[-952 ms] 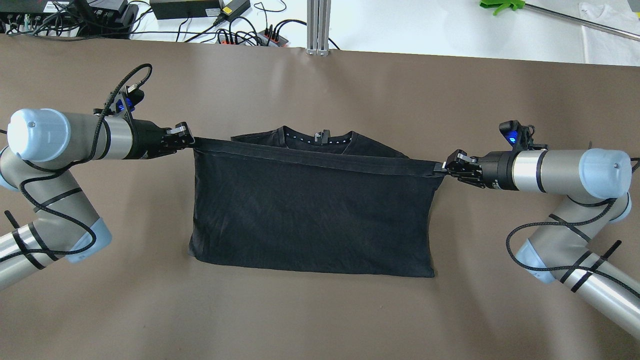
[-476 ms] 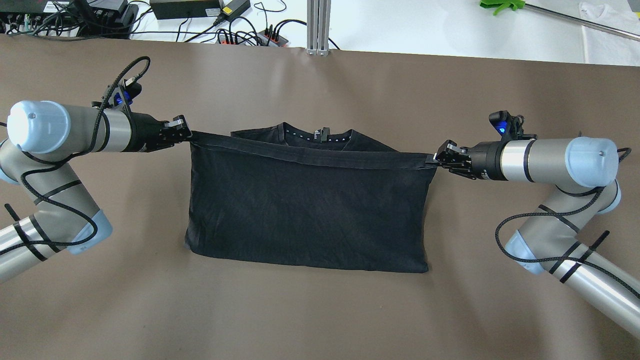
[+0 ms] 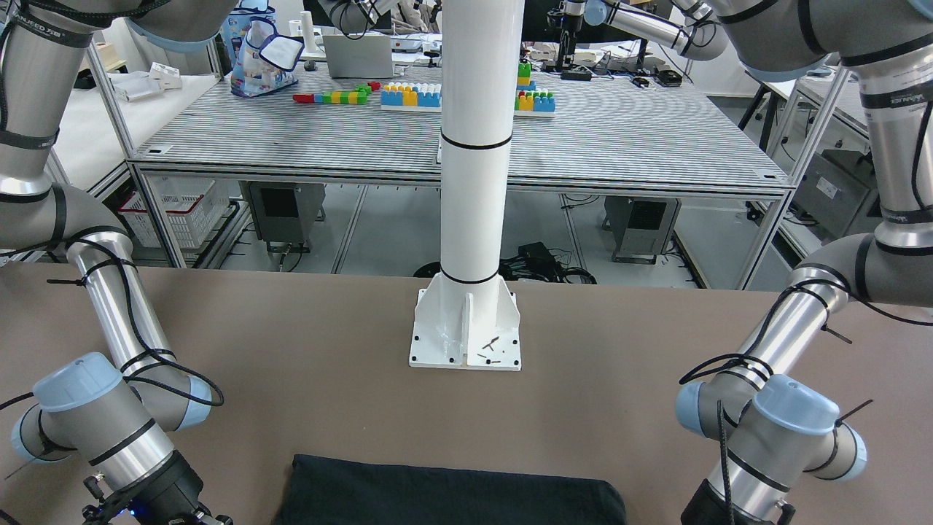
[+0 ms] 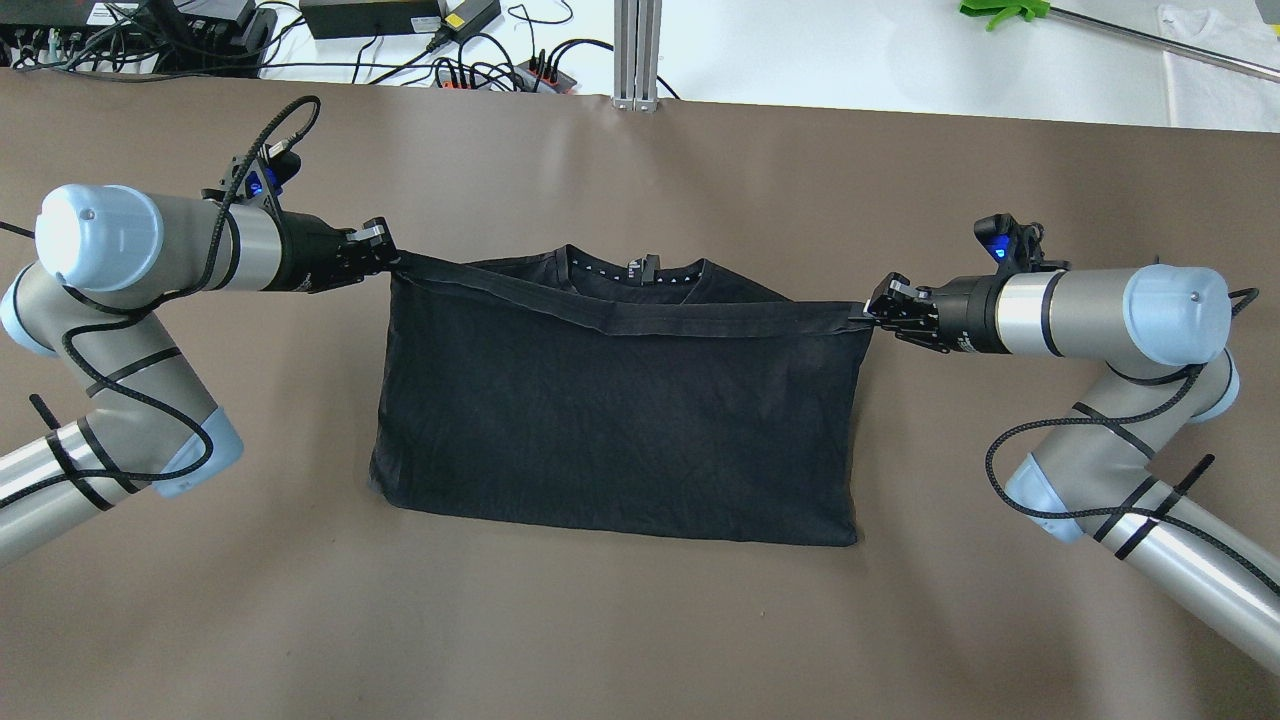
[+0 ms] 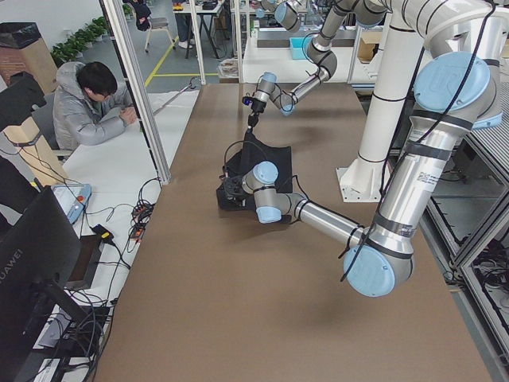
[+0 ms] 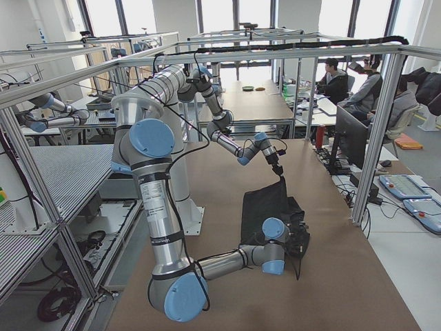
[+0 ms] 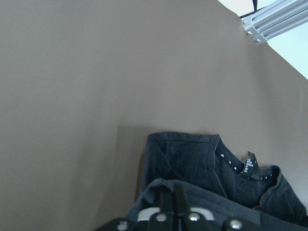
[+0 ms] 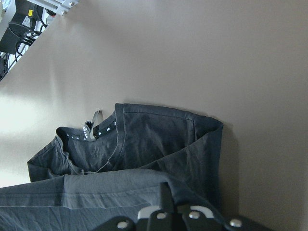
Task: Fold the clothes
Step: 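Lower the folded hem onto the shirt near the collar with both grippers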
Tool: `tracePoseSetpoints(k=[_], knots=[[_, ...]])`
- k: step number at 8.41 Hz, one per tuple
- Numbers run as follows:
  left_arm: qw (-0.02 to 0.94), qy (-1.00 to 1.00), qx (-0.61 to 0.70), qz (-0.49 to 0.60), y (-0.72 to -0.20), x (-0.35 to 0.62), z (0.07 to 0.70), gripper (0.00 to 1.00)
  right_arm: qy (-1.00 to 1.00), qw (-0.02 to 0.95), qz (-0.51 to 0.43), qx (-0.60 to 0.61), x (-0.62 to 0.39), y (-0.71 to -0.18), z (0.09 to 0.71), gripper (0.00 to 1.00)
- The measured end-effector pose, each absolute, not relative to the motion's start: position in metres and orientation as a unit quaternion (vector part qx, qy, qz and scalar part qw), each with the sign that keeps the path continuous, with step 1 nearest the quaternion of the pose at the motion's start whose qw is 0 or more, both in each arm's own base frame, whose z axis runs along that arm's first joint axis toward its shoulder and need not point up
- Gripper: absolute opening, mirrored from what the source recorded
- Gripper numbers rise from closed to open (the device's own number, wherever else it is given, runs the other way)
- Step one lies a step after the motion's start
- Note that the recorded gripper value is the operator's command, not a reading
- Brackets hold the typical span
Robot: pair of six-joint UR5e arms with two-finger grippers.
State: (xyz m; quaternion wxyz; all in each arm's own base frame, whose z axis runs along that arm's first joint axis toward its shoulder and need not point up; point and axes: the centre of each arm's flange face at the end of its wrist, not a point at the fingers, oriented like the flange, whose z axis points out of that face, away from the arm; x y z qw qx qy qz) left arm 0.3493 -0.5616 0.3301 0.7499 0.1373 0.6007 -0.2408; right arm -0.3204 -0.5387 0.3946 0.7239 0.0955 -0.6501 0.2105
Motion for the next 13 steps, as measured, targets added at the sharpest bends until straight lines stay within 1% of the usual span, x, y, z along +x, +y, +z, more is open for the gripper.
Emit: tracePoseSetpoints(k=[9, 13], knots=[[0.757, 0.586, 0.141, -0.254, -0.581, 0.343, 0.342, 0.0, -0.627, 0.732, 0.244, 0.11, -0.314, -0.556, 0.399, 0.0], [0.755, 0.589, 0.142, -0.252, -0.584, 0.346, 0.334, 0.0, -0.627, 0.728, 0.251, 0.112, -0.311, -0.562, 0.394, 0.0]])
